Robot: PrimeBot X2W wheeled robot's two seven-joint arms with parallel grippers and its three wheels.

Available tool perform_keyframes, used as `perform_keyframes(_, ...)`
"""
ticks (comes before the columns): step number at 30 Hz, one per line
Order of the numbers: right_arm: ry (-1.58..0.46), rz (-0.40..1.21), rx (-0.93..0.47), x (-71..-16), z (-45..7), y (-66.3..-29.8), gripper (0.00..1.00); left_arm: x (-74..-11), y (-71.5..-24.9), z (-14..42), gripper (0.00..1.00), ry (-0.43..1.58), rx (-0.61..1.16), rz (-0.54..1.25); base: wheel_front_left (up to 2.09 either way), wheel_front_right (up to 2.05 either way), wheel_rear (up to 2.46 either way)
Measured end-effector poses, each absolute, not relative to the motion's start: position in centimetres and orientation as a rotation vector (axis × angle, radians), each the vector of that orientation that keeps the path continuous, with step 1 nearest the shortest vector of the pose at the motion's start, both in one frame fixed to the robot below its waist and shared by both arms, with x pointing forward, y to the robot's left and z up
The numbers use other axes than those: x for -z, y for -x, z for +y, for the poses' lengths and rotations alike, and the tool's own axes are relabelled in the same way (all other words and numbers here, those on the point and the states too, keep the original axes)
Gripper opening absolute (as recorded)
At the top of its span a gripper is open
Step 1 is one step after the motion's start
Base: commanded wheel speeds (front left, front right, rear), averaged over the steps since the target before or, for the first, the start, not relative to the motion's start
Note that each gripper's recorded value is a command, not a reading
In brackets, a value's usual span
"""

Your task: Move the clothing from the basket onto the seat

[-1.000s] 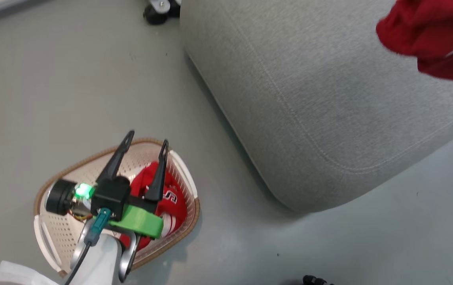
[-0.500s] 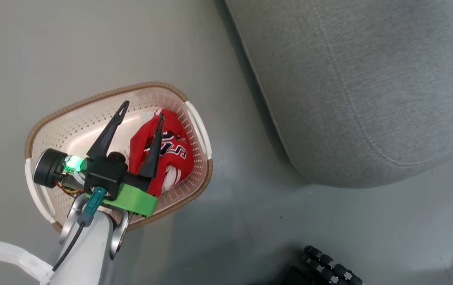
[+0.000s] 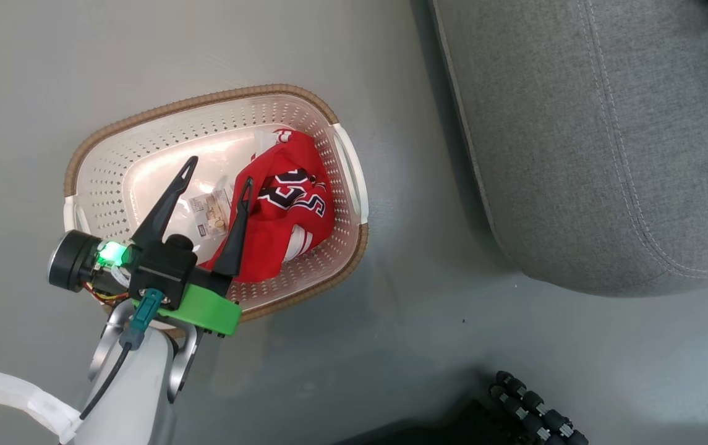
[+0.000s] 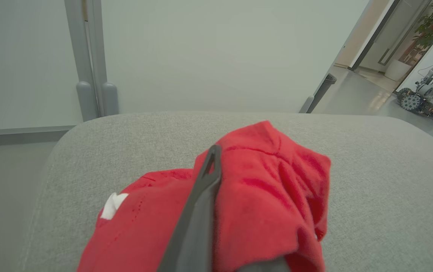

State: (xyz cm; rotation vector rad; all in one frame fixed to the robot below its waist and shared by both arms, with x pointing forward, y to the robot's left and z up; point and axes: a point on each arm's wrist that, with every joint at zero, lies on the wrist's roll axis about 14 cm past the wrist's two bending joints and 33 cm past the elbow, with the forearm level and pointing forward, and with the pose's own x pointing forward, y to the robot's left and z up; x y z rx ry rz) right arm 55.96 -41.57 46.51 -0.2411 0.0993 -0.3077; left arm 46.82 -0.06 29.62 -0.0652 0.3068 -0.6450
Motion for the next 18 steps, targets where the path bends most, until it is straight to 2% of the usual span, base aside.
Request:
perform_keyframes(4, 0.222, 0.185, 0.304, -43.8, -41.5, -55.2, 0.0, -29.5, -46.7, 0.0, 1.0, 0.063, 0.646, 0.313, 0.0, 0.0, 0.0)
perform_keyframes(5, 0.217, 0.199, 0.303, -43.4, -41.4, -55.0, 0.25, -29.6, -46.6, 0.0, 1.0, 0.063, 0.647, 0.313, 0.0, 0.0, 0.0)
perform_keyframes(6, 0.208, 0.21, 0.305, -43.1, -41.4, -54.9, 0.87, -29.6, -46.7, 0.0, 1.0, 0.062, 0.646, 0.312, 0.0, 0.0, 0.0)
perform_keyframes(7, 0.204, 0.22, 0.301, -42.9, -41.3, -54.7, 1.0, -29.7, -46.7, 0.0, 1.0, 0.062, 0.645, 0.311, 0.0, 0.0, 0.0)
perform_keyframes(18, 0.236, 0.289, 0.253, -43.4, -40.9, -52.1, 1.0, -33.3, -47.5, -0.8, 1.0, 0.08, 0.631, 0.235, 0.0, 0.0, 0.0)
